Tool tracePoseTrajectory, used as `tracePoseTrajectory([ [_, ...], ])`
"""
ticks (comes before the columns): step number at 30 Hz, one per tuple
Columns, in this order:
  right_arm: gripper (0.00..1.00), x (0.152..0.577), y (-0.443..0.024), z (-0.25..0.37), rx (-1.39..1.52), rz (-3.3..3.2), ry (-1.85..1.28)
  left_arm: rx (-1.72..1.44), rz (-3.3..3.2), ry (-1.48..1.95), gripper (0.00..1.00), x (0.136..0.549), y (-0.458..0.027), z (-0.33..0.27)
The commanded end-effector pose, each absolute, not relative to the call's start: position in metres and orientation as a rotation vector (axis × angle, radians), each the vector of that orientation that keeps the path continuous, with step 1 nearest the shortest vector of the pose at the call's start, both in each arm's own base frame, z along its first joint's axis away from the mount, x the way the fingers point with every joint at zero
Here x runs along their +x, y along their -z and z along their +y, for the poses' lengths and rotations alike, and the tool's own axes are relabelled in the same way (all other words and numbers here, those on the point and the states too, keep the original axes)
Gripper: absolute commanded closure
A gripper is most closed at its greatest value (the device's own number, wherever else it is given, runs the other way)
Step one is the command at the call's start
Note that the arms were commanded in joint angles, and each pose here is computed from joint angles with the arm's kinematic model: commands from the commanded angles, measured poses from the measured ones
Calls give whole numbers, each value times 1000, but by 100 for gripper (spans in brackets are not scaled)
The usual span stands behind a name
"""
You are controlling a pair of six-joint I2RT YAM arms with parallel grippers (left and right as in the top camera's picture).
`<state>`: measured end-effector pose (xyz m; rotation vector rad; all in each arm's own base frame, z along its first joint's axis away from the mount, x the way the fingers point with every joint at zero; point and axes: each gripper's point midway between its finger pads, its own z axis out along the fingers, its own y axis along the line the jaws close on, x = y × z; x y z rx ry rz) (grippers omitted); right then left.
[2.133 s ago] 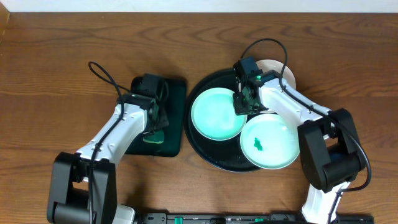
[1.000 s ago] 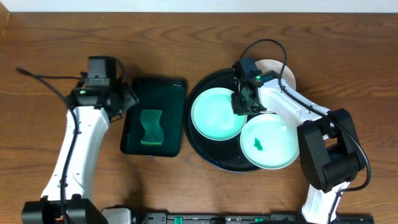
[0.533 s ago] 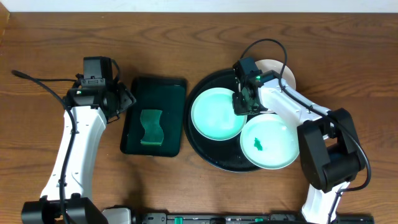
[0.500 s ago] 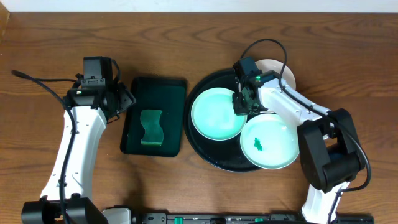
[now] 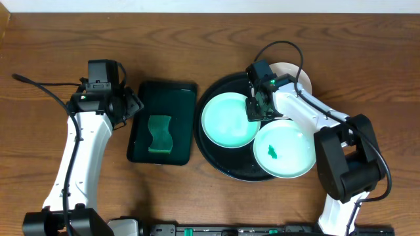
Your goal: Clean dirty plates on tray and stack at the side
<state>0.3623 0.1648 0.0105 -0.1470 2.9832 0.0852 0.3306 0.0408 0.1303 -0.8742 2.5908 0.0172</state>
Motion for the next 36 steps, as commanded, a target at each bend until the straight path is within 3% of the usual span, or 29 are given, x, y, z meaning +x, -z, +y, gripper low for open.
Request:
tracePoseTrajectory([
  [1,99,354,-24,175,-151,3004,-177,-880,2575,-31,21,333,-135,44],
  [20,99,361,-91,149,57,3049,-350,-879,2575,-30,21,333,-135,44],
  [36,99,373,-143,180,31,2945,-412,-879,2575,-30,21,333,-135,44],
])
